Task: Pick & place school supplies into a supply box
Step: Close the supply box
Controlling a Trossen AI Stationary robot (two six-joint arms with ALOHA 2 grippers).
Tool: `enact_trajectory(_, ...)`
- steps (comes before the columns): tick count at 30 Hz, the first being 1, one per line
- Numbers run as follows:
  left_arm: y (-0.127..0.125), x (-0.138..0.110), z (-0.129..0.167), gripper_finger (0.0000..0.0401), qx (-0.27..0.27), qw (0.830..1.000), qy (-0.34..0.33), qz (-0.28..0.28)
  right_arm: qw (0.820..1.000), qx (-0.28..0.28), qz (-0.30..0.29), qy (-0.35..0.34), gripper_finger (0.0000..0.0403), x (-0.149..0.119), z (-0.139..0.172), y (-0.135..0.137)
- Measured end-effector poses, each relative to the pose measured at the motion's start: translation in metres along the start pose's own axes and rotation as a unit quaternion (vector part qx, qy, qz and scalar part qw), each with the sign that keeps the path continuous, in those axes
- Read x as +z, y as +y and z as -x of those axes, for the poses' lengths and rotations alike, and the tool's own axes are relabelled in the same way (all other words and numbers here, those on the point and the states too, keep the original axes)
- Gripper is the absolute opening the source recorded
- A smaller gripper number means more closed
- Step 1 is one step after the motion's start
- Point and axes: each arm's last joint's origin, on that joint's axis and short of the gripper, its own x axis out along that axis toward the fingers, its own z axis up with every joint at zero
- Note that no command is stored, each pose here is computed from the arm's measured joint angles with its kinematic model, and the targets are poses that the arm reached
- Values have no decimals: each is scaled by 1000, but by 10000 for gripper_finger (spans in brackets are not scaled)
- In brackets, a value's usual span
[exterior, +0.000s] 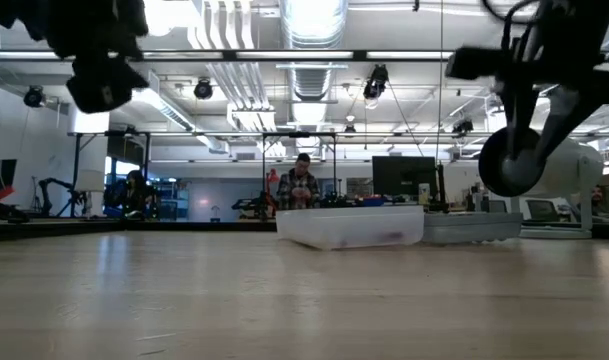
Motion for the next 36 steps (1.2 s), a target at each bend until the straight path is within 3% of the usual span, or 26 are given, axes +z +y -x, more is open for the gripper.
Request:
enact_trajectory(5,10,0,-18,126,36,998,42,-27,996,-68,-25,-49,91,24,-18,3)
enact_trajectory(13,37,8,-50,120,92,992,80,-28,989,-101,-80,-68,91,50,-34,12)
enact_trajectory(24,78,26,-97,120,138,989,42,29,983,-150,-50,-98,77,54,-55,-12)
enact_trajectory(36,100,27,-135,120,180,977,103,52,990,-99,-71,-65,74,52,-98,-28)
